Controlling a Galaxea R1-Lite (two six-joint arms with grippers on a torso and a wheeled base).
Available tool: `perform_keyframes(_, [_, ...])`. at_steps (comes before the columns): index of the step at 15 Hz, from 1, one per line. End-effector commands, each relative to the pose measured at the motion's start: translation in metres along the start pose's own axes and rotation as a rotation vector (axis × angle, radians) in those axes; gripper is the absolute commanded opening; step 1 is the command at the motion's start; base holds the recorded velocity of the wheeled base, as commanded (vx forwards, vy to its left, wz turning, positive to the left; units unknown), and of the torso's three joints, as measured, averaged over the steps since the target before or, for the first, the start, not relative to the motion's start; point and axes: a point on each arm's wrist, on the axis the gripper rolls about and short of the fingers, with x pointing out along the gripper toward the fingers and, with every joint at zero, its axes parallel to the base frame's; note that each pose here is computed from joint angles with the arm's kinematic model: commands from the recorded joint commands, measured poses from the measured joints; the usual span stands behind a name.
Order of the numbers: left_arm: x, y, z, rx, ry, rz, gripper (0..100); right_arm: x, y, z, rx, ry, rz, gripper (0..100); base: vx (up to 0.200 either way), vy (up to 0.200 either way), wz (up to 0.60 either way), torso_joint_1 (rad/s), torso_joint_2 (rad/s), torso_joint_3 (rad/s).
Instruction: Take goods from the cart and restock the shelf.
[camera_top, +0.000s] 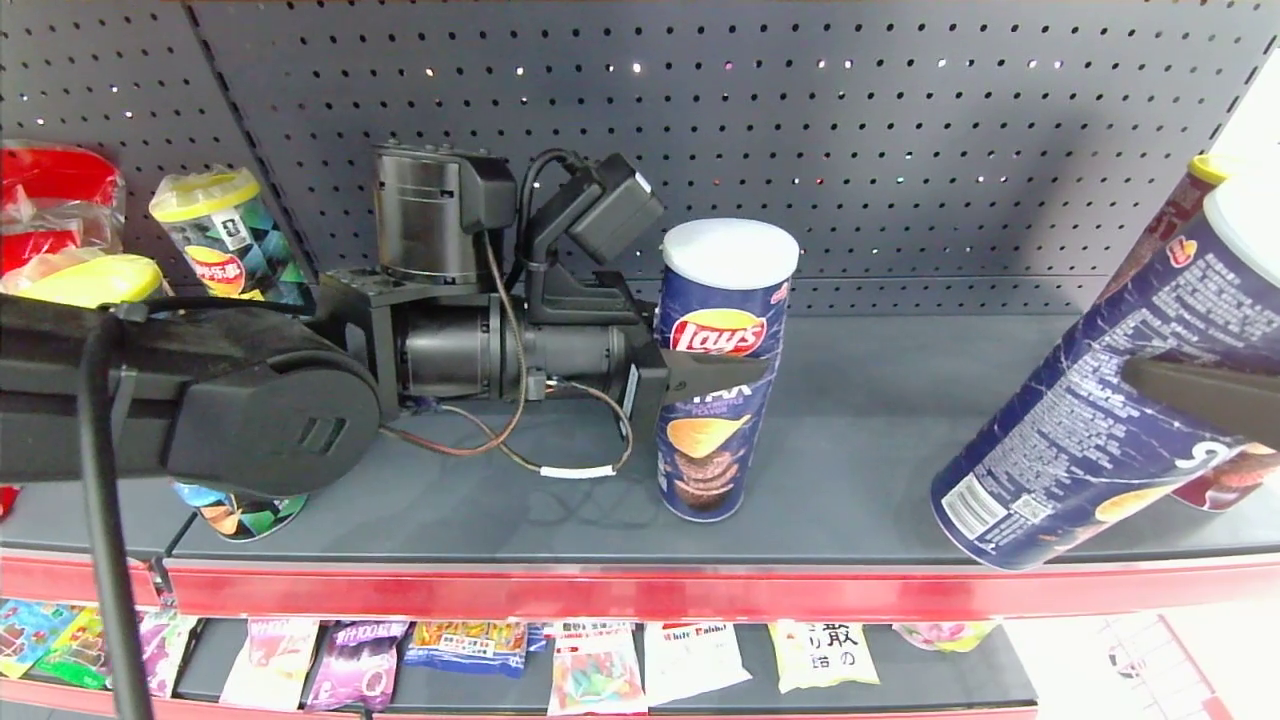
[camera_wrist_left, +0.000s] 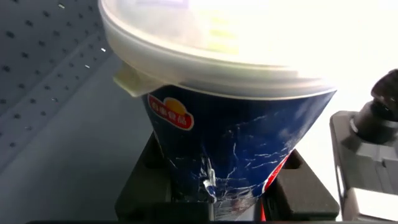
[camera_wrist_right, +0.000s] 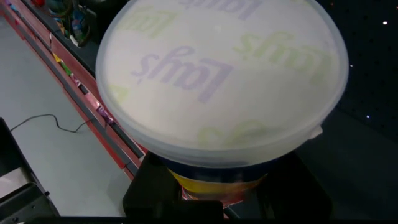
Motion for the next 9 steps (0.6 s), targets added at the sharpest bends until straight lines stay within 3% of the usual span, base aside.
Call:
perform_keyframes(1, [0.005,-0.002,-0.003,-0.004,0.005,-0.019,0,0.000,0.000,0.000,0.000,0.001,0.001,0,0.000,0.000,0.00,0.000,0.00,0.000])
perform_keyframes(6, [0.006,-0.008,-0.009,-0.019,0.014,-0.066,0,0.001,0.000,0.000,0.001,0.002,0.002,0,0.000,0.000,0.00,0.000,0.00,0.000])
perform_keyframes(9, [0.006,-0.010,-0.014,-0.007,-0.001,-0.063,0,0.001,0.000,0.000,0.001,0.004,0.002,0,0.000,0.000,0.00,0.000,0.00,0.000])
